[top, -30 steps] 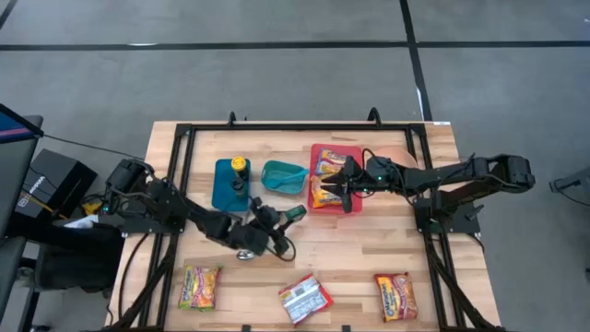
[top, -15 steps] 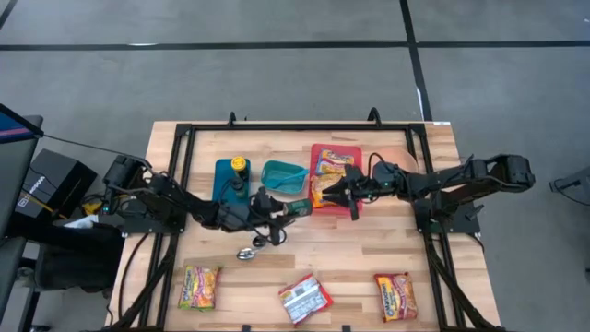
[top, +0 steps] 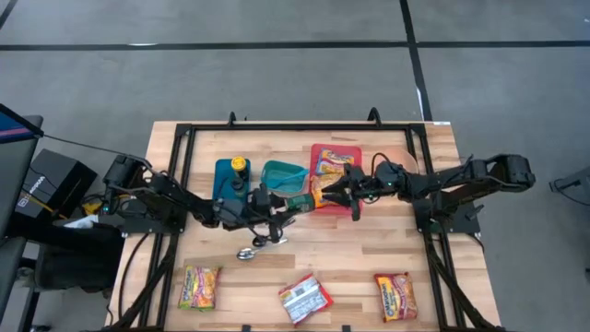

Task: Pick & Place Food Item
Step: Put the black seasoning can into the blue bin

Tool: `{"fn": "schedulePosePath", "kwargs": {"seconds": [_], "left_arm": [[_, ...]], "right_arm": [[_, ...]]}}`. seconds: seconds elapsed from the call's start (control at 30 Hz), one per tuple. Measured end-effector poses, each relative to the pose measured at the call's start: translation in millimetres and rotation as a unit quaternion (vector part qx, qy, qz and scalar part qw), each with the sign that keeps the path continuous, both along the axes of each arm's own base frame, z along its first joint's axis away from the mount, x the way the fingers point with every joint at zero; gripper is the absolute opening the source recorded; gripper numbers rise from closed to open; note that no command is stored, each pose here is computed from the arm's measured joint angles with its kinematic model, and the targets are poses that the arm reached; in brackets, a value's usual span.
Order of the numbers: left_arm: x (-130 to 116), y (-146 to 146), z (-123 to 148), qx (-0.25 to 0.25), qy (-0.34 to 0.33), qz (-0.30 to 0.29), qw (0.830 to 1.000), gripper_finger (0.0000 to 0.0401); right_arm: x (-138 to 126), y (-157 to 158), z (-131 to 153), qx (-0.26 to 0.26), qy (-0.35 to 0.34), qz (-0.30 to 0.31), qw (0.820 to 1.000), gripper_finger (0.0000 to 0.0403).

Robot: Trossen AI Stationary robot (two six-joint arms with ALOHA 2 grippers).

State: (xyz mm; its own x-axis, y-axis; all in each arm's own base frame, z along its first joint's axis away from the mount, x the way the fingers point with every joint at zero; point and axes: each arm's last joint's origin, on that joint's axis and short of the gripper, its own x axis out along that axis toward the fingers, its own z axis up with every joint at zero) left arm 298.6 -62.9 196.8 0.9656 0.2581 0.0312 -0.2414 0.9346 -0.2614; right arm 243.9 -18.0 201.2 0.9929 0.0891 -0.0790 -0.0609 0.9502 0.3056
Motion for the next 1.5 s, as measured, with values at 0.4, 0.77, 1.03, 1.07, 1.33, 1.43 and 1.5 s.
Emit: {"fn": "schedulePosePath", "kwargs": {"seconds": [0.4,0.77,1.03,1.07,1.33,1.43,1.5], "left_arm": [[-1.7,7.0,21.3,0.049,-0.091,0.017,0.995,0.0129],[-2.4,27.3,34.7,0.085,-0.153,0.033,0.984,0.0128],[-2.1,38.1,37.0,0.082,-0.166,0.046,0.982,0.0141],[-2.4,38.4,37.6,0.081,-0.170,0.046,0.981,0.0138],[-3.0,38.6,39.0,0.079,-0.178,0.047,0.980,0.0128],[-3.1,39.8,39.2,0.079,-0.179,0.049,0.979,0.0135],[-3.0,40.8,39.3,0.068,-0.183,0.048,0.980,0.0138]], "right_arm": [[-18.7,6.3,3.2,0.036,-0.131,-0.050,0.989,0.0102],[-7.3,9.6,18.6,0.029,-0.161,-0.047,0.985,0.0102],[24.7,9.3,26.5,0.033,-0.152,-0.028,0.987,0.0109],[29.0,9.1,25.6,0.036,-0.147,-0.021,0.988,0.0114],[43.5,-1.3,17.4,0.026,-0.130,-0.004,0.991,0.0213],[42.4,0.9,20.8,0.005,-0.149,0.040,0.988,0.0244],[42.0,2.8,23.4,0.003,-0.163,0.039,0.986,0.0254]]}}
